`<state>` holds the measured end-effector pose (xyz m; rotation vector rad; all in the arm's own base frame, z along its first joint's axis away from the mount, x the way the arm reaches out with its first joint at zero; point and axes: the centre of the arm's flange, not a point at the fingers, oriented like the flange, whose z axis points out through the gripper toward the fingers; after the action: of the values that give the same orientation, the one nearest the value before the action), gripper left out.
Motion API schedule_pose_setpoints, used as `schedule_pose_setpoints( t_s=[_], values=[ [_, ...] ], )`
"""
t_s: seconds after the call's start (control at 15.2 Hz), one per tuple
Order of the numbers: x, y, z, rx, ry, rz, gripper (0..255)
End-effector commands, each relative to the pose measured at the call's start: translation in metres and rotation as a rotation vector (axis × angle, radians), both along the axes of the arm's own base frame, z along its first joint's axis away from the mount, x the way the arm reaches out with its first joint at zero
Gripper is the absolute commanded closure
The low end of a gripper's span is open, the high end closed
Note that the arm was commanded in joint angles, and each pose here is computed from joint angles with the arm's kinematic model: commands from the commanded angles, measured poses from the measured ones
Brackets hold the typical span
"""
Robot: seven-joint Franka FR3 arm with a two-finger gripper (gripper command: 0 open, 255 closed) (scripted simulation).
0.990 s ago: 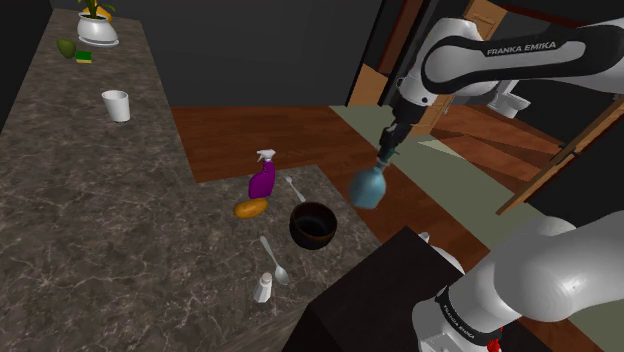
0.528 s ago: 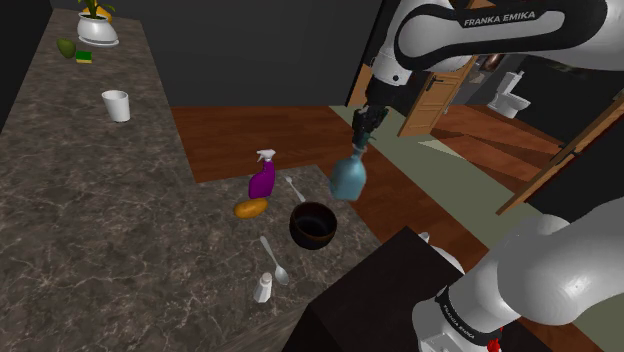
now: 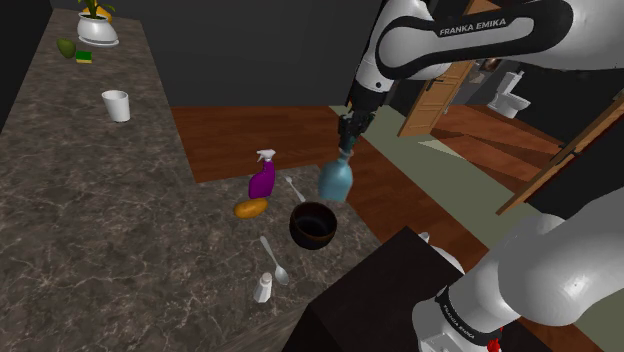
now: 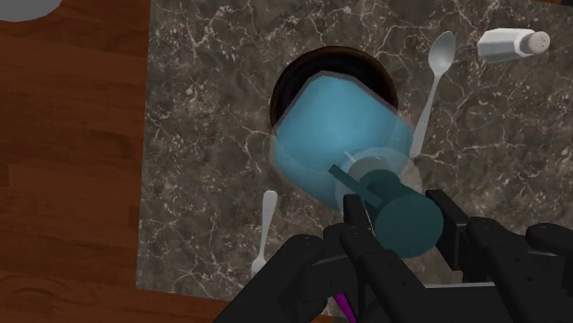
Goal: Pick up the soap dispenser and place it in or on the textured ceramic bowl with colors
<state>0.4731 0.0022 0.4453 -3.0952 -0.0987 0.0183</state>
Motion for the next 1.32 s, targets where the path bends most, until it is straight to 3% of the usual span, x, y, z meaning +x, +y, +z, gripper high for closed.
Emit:
schedule_pose_setpoints(
  t_s=[0.0,1.25],
  values=[
    [0.0,0.0,-0.01,0.0,-0.001,0.0,255],
    [0.0,0.0,-0.11,0.0,-0.001,0.0,255]
  ],
)
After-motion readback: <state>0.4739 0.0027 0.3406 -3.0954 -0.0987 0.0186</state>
